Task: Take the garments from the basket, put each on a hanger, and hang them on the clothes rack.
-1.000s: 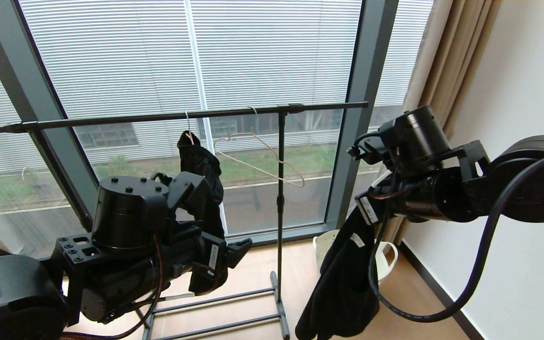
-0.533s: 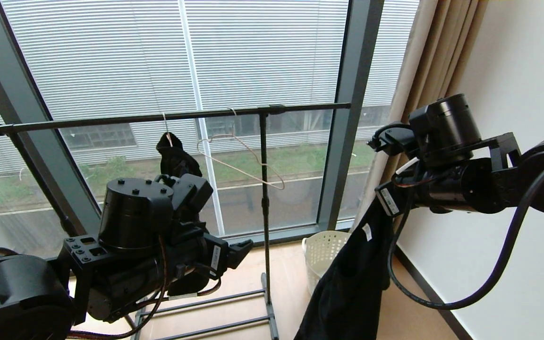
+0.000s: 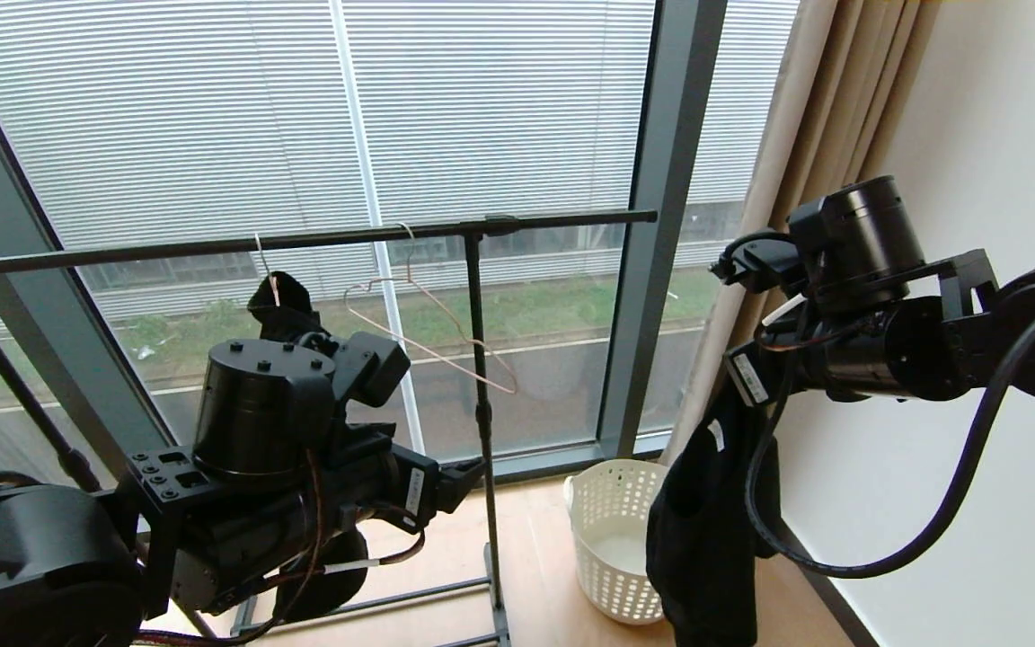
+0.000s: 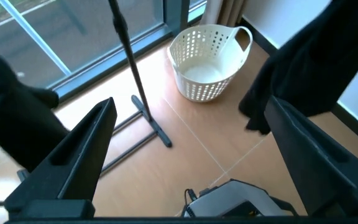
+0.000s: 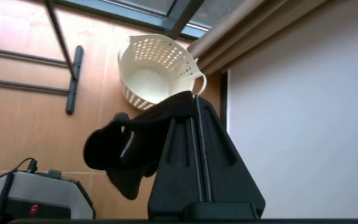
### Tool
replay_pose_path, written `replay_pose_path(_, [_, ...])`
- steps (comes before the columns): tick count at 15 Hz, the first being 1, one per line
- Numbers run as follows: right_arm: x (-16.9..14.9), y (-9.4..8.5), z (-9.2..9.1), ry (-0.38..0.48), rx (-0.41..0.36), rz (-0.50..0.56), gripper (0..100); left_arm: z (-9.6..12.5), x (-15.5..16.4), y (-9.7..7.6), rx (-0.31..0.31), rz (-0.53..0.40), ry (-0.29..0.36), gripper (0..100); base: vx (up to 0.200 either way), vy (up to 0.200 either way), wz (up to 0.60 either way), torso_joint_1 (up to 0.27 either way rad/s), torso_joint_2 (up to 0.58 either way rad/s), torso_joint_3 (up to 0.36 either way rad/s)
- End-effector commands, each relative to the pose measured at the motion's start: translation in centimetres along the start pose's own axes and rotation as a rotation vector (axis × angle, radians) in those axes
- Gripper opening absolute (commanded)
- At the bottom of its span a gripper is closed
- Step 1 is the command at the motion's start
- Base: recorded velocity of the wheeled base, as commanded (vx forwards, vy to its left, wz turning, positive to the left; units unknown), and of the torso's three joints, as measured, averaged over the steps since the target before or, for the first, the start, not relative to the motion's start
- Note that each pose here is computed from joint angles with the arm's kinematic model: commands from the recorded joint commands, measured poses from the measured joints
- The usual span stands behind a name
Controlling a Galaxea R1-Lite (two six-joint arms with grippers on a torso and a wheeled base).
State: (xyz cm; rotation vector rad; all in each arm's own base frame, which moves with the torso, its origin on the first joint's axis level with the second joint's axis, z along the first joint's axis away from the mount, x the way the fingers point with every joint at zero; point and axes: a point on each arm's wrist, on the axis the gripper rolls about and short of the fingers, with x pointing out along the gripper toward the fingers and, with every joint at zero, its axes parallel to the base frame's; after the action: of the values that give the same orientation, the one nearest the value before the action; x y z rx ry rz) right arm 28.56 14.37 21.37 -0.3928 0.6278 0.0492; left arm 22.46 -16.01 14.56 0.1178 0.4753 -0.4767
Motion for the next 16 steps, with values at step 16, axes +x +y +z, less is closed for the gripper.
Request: replay_pose_path(16, [0.4,0.3,-0.1,0.009,-0.008,0.004,0,1.4,10.7,-0.7,-0.047,0.189,-0.045,100,0.063,0.0,0.0,0.001,0.0,0.001])
